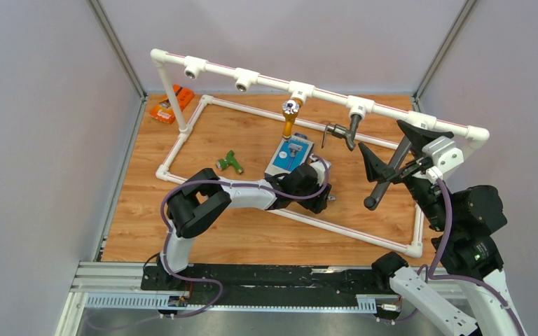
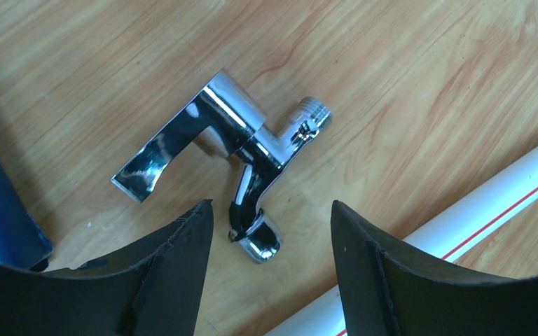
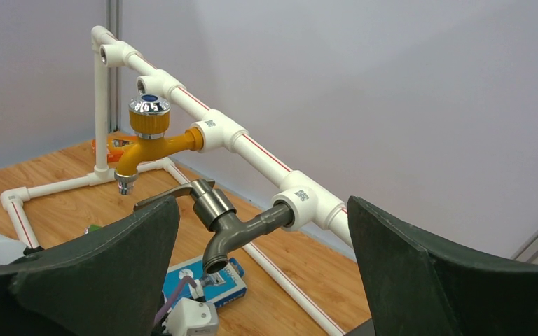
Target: Install the water faucets
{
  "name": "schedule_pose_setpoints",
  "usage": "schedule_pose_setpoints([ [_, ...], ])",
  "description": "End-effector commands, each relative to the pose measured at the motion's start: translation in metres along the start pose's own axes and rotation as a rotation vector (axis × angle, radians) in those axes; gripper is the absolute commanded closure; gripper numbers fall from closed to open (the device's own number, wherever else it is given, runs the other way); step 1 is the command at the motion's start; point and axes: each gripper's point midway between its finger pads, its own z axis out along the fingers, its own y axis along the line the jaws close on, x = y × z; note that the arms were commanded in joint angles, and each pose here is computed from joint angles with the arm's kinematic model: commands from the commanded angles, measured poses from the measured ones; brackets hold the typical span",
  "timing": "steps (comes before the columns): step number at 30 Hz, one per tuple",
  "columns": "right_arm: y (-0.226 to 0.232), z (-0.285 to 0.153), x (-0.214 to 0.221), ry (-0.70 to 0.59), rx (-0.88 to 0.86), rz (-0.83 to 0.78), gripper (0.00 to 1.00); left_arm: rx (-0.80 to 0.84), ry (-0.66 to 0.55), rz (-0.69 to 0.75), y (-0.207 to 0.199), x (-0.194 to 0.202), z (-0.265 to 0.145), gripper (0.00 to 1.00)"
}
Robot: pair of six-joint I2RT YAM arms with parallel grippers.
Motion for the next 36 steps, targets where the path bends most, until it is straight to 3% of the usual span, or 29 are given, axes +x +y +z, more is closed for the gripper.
schedule_pose_setpoints([
  [1,-0.005,-0.002,-0.005,-0.023,0.028,0.005,0.04,-0.052,0.043,0.059,-0.002,0.005,0.013,0.32],
  [7,-0.005,-0.004,-0.008,-0.028,0.028,0.0,0.04,-0.199,0.093,0.071,0.016,0.012,0.015,0.43],
  [13,-0.011,-0.006,-0.006,-0.019,0.062,-0.003,0.05,-0.296,0.144,0.172,0.013,0.022,0.009,0.5],
  [17,-0.01,-0.005,-0.006,-0.019,0.055,-0.001,0.05,-0.301,0.122,0.178,0.011,0.014,0.004,0.74],
  [20,-0.011,-0.006,-0.008,-0.023,0.058,-0.003,0.05,-0.301,0.084,0.189,0.012,0.007,-0.005,0.99],
  [30,0.009,0.007,-0.029,-0.058,-0.08,-0.004,0.06,-0.338,-0.087,0.162,0.017,-0.023,-0.084,1.0],
  [36,0.043,0.027,-0.03,-0.028,-0.284,0.025,0.12,-0.378,-0.196,0.072,0.036,-0.028,-0.144,1.0],
])
